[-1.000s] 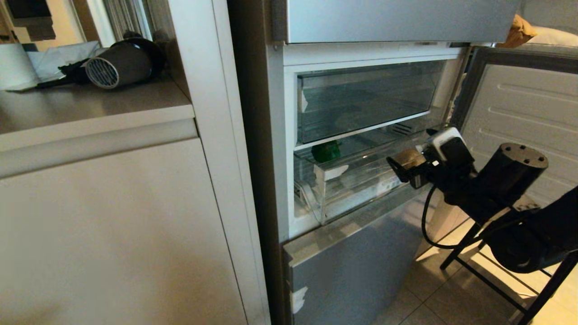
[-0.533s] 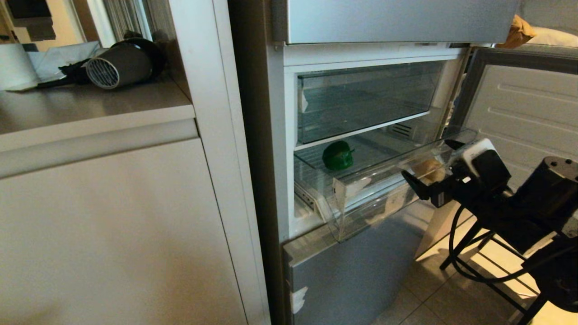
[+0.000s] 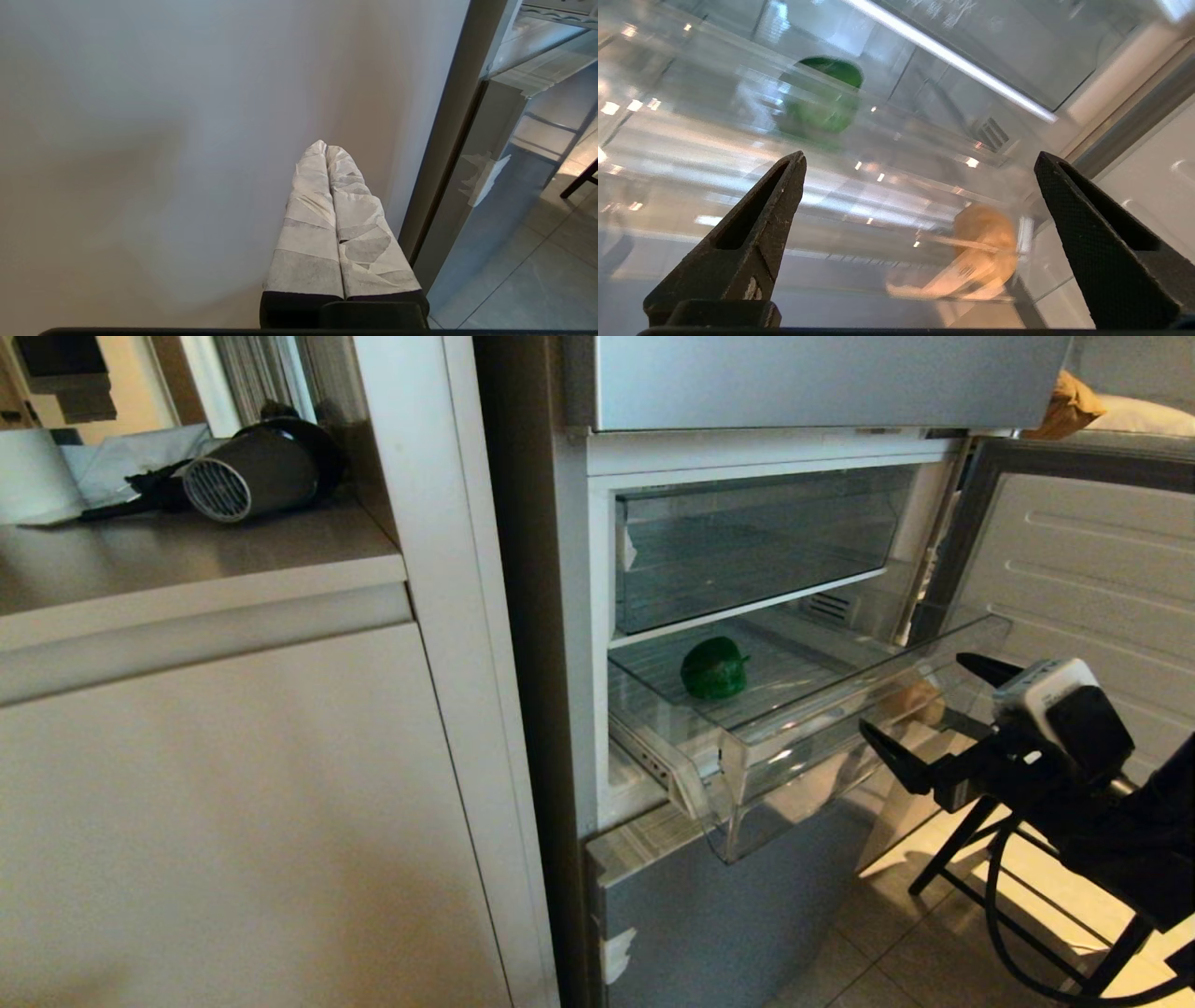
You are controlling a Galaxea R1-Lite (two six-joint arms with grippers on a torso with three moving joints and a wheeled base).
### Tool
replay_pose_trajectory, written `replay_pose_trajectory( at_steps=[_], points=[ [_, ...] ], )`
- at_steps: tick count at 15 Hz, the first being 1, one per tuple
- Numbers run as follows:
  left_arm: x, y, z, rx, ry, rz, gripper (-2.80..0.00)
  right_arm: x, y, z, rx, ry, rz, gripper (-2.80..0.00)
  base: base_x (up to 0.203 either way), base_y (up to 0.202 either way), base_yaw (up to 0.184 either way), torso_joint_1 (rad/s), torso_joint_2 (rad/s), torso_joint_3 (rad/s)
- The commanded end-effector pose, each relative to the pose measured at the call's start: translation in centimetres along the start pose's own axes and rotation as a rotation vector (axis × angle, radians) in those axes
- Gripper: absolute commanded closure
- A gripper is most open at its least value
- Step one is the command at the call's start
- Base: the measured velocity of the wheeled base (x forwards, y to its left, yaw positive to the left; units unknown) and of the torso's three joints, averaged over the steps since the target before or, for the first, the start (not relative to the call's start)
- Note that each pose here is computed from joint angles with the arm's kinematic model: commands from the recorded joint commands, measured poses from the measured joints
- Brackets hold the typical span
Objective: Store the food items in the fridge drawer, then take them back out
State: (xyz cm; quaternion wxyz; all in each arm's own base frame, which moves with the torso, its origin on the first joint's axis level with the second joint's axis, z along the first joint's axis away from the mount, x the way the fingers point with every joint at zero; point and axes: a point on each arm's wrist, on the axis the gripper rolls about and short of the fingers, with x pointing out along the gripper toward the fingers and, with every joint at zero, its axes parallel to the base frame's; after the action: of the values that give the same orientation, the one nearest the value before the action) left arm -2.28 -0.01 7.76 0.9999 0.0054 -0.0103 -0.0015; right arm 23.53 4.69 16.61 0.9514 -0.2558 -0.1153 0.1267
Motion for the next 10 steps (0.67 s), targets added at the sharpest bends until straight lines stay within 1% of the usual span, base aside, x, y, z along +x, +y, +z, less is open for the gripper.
replay_pose_trajectory(
  at_steps=[1,3,6,8,10],
  points=[
    [0.1,0.0,-0.3,0.001,0.011,0.000,0.00,-0.1,0.1,-0.1,-0.003,0.004,0.002,-2.80,0.000,0.000,0.000,0.000,0.00,0.000],
    [0.1,0.0,-0.3,0.000,0.011,0.000,0.00,-0.3,0.0,0.2,-0.004,-0.004,-0.003,-2.80,0.000,0.000,0.000,0.000,0.00,0.000],
    [0.1,0.0,-0.3,0.000,0.011,0.000,0.00,-1.4,-0.6,1.3,-0.005,-0.022,-0.018,-2.80,0.000,0.000,0.000,0.000,0.00,0.000],
    [0.1,0.0,-0.3,0.001,0.011,0.000,0.00,-2.7,-1.2,2.7,-0.004,-0.041,-0.031,-2.80,0.000,0.000,0.000,0.000,0.00,0.000],
    [0.1,0.0,-0.3,0.000,0.011,0.000,0.00,-5.0,-2.0,4.6,0.005,-0.060,-0.053,-2.80,0.000,0.000,0.000,0.000,0.00,0.000]
  ],
)
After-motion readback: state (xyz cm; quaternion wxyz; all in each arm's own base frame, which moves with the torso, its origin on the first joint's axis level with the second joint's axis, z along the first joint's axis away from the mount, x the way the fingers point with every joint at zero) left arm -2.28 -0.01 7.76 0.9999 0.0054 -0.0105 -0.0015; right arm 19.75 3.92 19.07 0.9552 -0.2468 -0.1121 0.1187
